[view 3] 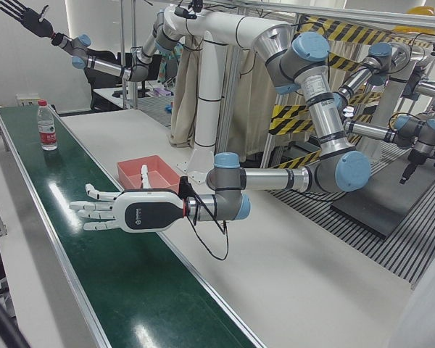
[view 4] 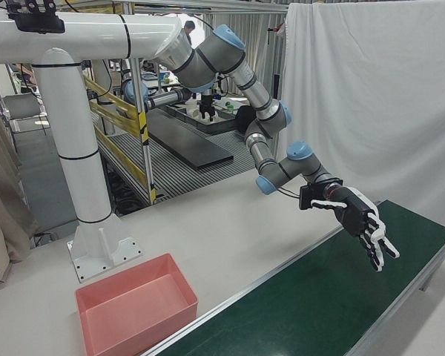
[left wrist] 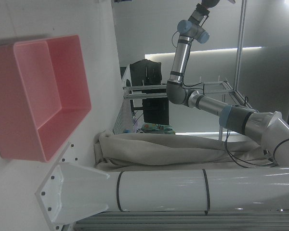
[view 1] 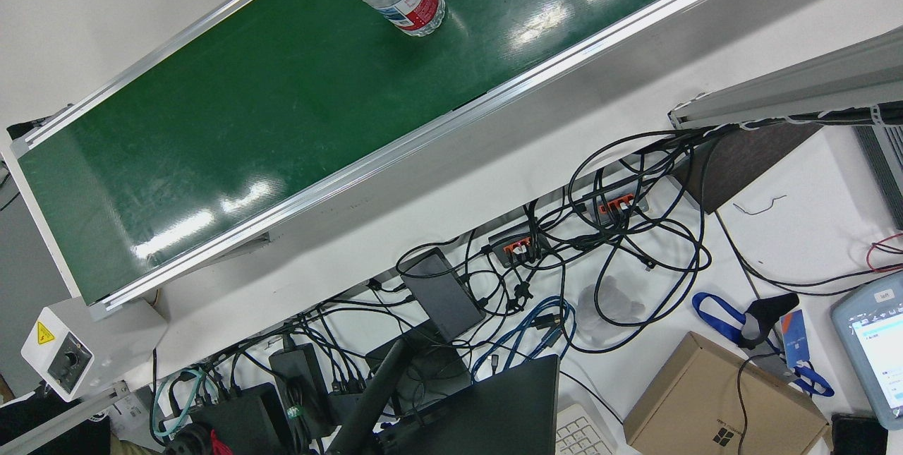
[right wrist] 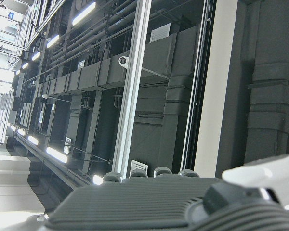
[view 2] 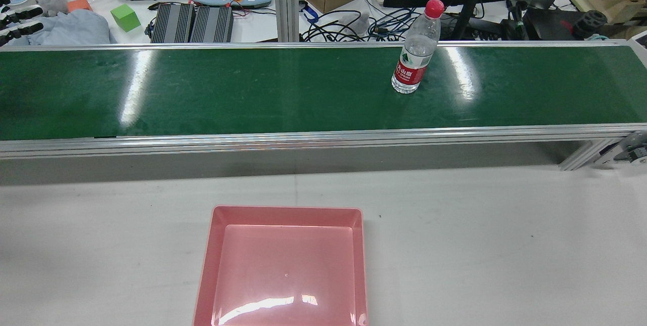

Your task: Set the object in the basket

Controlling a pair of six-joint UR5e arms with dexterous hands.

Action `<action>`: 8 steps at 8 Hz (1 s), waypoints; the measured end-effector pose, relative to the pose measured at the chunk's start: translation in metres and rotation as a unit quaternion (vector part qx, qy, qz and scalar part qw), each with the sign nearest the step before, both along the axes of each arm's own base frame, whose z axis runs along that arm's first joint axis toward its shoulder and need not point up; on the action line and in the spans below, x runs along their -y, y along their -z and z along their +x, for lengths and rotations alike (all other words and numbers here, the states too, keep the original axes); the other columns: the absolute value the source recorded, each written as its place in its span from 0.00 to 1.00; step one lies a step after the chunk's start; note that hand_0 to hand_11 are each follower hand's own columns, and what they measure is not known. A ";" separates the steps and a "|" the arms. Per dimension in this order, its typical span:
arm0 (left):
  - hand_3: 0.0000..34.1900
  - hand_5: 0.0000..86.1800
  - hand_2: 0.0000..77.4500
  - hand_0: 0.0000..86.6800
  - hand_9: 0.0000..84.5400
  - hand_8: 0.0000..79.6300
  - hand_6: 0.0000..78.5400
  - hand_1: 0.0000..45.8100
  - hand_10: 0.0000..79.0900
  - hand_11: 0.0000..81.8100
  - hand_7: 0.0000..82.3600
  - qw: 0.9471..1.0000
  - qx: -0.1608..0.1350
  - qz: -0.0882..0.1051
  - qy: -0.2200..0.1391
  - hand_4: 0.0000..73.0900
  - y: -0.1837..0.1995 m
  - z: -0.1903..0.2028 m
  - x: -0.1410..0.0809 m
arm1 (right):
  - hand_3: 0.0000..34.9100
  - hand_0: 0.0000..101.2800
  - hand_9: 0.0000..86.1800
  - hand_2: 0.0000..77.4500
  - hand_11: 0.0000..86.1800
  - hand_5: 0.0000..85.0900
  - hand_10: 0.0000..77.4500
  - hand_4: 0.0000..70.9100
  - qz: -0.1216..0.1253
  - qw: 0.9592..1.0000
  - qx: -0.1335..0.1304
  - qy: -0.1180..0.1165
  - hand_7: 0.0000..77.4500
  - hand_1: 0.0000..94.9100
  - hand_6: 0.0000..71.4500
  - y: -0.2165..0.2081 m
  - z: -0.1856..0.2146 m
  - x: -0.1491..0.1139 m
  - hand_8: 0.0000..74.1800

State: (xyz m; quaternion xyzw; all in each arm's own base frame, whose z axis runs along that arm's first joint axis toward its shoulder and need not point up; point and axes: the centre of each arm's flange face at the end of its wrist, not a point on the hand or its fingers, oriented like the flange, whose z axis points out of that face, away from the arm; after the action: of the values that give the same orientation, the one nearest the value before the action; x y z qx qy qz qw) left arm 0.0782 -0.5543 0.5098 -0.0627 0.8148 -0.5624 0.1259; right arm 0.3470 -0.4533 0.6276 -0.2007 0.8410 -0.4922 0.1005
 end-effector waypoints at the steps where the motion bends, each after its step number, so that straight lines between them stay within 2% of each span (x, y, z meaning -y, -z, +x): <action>1: 0.27 0.40 0.01 0.60 0.14 0.14 0.06 0.20 0.06 0.12 0.05 1.000 0.000 0.000 0.000 0.04 0.000 0.000 0.000 | 0.00 0.00 0.00 0.01 0.00 0.00 0.00 0.01 0.000 1.000 0.000 0.000 0.01 0.00 0.00 0.000 0.000 0.000 0.00; 8: 0.30 0.40 0.01 0.60 0.14 0.14 0.06 0.20 0.06 0.12 0.05 1.000 -0.001 0.001 0.000 0.04 0.001 0.000 0.000 | 0.00 0.00 0.00 0.01 0.00 0.00 0.00 0.01 -0.002 1.000 0.001 0.000 0.01 0.00 0.00 -0.002 0.000 0.000 0.00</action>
State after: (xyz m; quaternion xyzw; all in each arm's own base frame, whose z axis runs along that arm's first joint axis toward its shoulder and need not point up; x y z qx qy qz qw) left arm 0.0784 -0.5546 0.5089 -0.0630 0.8153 -0.5618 0.1254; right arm 0.3470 -0.4532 0.6293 -0.2006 0.8402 -0.4936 0.1007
